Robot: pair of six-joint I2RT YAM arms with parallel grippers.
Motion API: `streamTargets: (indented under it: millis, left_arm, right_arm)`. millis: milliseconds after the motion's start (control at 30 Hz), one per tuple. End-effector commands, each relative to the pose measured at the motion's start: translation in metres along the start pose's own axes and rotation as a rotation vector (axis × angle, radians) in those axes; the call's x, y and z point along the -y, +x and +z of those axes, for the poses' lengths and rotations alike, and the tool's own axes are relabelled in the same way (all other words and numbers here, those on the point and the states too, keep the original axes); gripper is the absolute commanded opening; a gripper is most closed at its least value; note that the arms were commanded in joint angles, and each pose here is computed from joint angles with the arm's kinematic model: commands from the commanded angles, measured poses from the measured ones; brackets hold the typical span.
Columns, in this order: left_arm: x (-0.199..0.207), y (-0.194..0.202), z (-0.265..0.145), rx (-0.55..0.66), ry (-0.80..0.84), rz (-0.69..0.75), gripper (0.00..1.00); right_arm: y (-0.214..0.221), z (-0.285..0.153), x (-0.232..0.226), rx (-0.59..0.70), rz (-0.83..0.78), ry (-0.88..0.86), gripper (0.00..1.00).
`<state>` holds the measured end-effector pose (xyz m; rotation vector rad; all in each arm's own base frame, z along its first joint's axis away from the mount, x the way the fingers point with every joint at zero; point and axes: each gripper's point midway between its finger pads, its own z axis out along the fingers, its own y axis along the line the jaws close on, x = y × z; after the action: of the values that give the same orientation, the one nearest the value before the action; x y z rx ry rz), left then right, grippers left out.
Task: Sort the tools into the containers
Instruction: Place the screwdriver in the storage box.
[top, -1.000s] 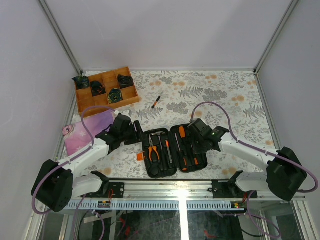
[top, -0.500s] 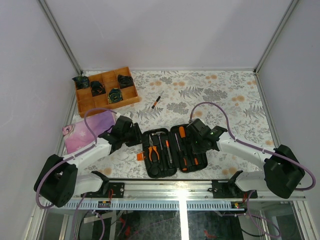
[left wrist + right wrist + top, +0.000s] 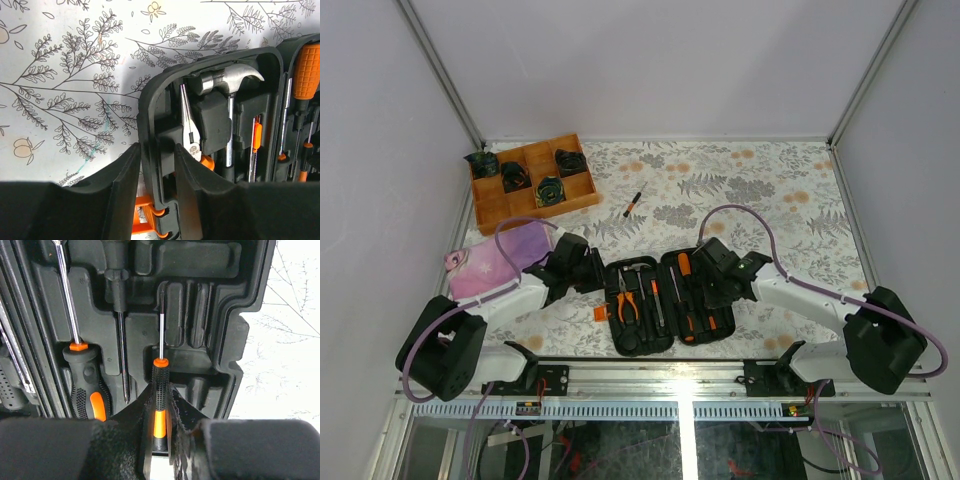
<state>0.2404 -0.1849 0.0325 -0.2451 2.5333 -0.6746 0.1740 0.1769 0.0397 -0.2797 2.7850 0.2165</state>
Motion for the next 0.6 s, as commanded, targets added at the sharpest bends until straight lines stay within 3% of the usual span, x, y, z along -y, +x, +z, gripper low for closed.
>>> streamTargets:
  millis: [0,433,567]
  left_arm:
    - [-0.002,0.001,0.004,0.012,0.003,0.015,0.30]
    - [-0.003,0.001,0.006,0.007,-0.001,0.020,0.24]
    - [-0.001,0.000,0.005,0.009,0.003,0.020,0.22]
  right_arm:
    - [0.000,0.001,-0.004,-0.009,-0.016,-0.017,0.19]
    - [0.021,0.009,0.003,-0.128,-0.029,0.031,0.15]
    - [0.032,0.015,0.006,-0.196,-0.042,0.049,0.08]
